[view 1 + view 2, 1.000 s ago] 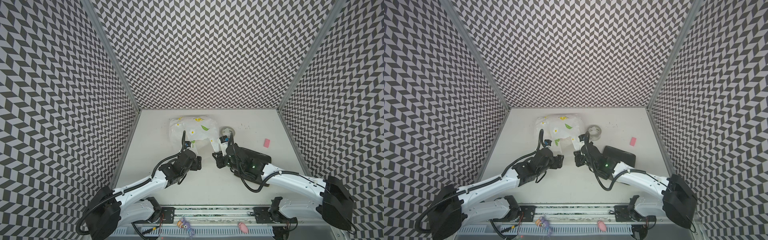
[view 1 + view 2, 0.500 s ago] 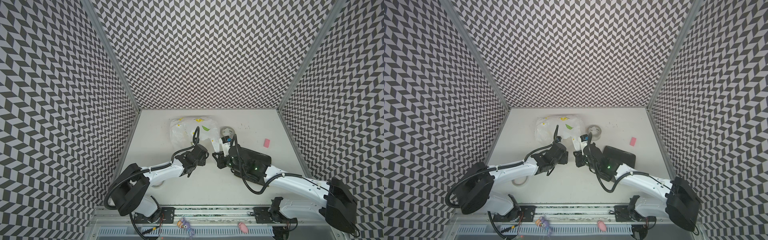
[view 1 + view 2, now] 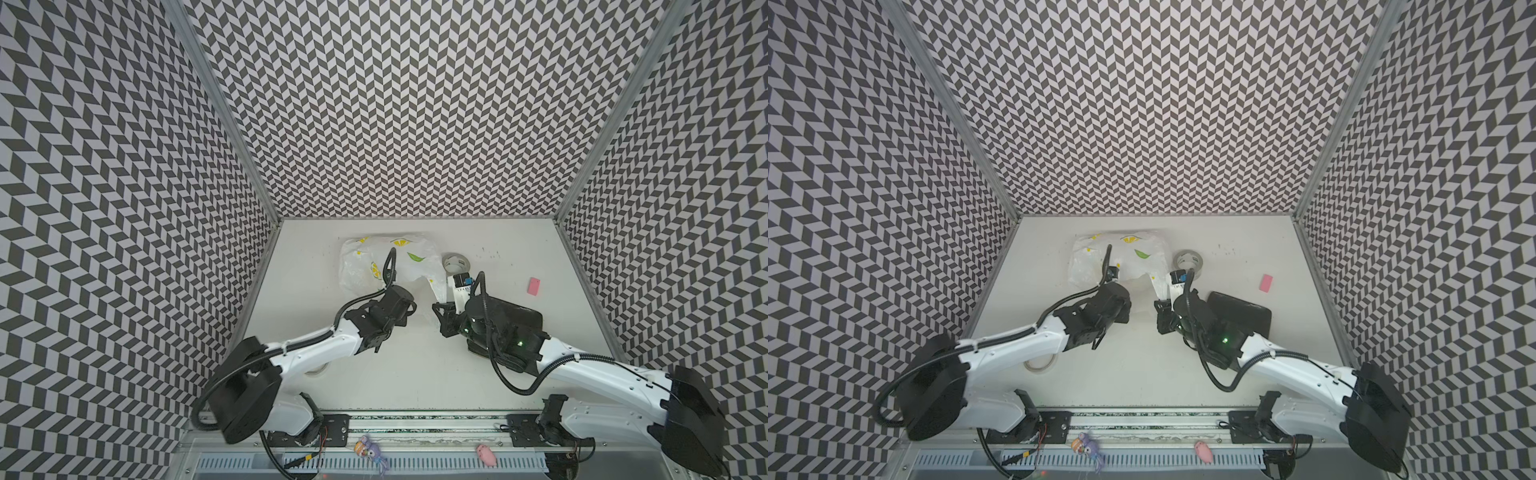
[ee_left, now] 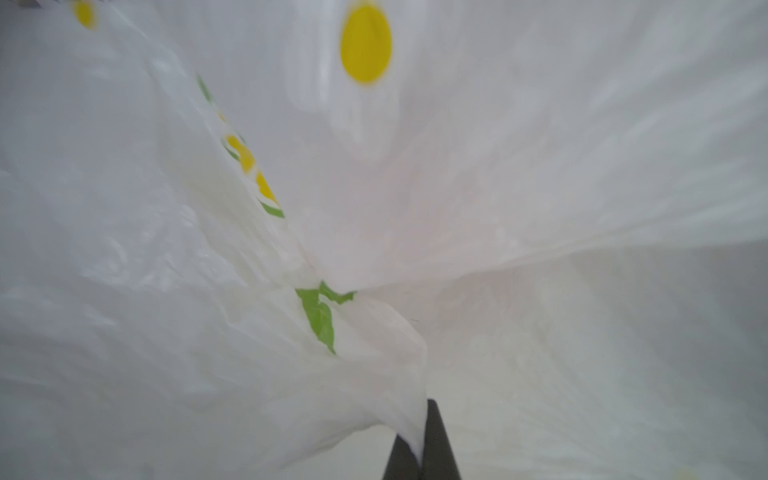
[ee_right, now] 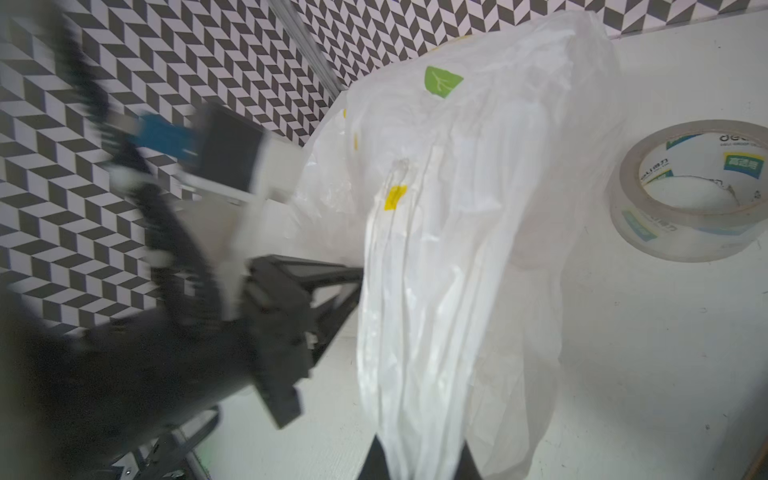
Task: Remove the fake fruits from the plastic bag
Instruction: 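Pull the bag edge open with the left gripper while the right lifts away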
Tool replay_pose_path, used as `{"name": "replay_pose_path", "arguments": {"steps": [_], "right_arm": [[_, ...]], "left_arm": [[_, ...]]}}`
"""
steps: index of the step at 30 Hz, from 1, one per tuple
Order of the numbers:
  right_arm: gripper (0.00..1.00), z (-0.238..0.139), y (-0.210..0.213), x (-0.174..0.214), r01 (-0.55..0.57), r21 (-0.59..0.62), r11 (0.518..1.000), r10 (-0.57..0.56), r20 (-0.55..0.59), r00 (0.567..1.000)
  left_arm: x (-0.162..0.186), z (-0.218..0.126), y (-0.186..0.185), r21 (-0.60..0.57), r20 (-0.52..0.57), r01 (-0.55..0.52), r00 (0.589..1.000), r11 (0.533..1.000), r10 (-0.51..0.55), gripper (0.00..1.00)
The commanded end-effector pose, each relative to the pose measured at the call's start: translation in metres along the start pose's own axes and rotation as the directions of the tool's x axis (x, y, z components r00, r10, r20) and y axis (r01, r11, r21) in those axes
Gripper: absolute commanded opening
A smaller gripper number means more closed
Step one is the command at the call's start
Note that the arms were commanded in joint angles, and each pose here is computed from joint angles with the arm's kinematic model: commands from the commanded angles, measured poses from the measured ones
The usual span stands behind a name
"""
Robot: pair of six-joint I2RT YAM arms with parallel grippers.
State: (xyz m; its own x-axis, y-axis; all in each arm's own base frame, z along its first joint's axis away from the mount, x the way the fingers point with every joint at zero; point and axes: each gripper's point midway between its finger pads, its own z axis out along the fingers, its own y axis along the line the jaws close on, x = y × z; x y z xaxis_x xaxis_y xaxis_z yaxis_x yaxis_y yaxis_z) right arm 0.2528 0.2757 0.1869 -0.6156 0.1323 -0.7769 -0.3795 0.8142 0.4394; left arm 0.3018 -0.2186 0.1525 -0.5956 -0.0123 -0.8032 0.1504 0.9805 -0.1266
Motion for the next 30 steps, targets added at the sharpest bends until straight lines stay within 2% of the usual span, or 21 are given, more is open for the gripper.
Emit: {"name": "replay_pose_path", "arguments": {"steps": [1, 4, 8, 13, 16, 19, 21, 25, 27, 30], "right_arm": [[0.13, -0.004, -0.013, -0.012, -0.025, 0.048, 0.999, 0.021, 0.081, 0.997], [0.13, -0.001, -0.027, -0.01, -0.027, 0.078, 0.997, 0.021, 0.078, 0.997], [0.13, 0.002, -0.052, -0.003, -0.041, 0.127, 0.991, 0.033, 0.061, 0.998], [0.14, 0.007, -0.086, 0.001, -0.067, 0.189, 0.98, 0.059, 0.048, 0.997], [0.18, 0.01, -0.099, -0.002, -0.075, 0.208, 0.975, 0.068, 0.042, 0.997], [0.3, 0.009, -0.097, -0.012, -0.067, 0.204, 0.977, 0.061, 0.037, 0.997], [0.49, 0.005, -0.087, -0.023, -0.059, 0.183, 0.981, 0.054, 0.029, 0.998], [0.77, -0.021, -0.059, -0.049, -0.029, 0.103, 0.994, 0.027, 0.021, 0.999], [0.81, -0.04, -0.047, -0.059, -0.005, 0.057, 0.998, 0.002, 0.043, 0.999], [0.76, -0.07, -0.024, -0.068, 0.05, -0.052, 0.997, -0.046, 0.079, 0.996]], "left_arm": [[-0.035, -0.041, -0.005, 0.148, 0.153, 0.088, 0.982, 0.985, -0.111, 0.0], [-0.053, -0.075, -0.009, 0.304, 0.225, 0.121, 0.955, 0.945, -0.195, 0.0], [-0.06, -0.107, -0.014, 0.437, 0.248, 0.12, 0.937, 0.892, -0.247, 0.0], [-0.045, -0.125, -0.015, 0.543, 0.209, 0.151, 0.928, 0.826, -0.307, 0.0], [-0.031, -0.131, -0.016, 0.608, 0.175, 0.182, 0.918, 0.773, -0.354, 0.0], [-0.021, -0.132, -0.013, 0.637, 0.159, 0.207, 0.907, 0.743, -0.389, 0.0], [-0.019, -0.132, -0.012, 0.645, 0.151, 0.224, 0.9, 0.731, -0.409, 0.0], [-0.021, -0.135, -0.014, 0.669, 0.141, 0.235, 0.891, 0.705, -0.431, 0.0], [-0.022, -0.135, -0.016, 0.676, 0.135, 0.243, 0.887, 0.696, -0.441, 0.0], [-0.026, -0.135, -0.018, 0.682, 0.14, 0.243, 0.882, 0.69, -0.449, 0.0]]}}
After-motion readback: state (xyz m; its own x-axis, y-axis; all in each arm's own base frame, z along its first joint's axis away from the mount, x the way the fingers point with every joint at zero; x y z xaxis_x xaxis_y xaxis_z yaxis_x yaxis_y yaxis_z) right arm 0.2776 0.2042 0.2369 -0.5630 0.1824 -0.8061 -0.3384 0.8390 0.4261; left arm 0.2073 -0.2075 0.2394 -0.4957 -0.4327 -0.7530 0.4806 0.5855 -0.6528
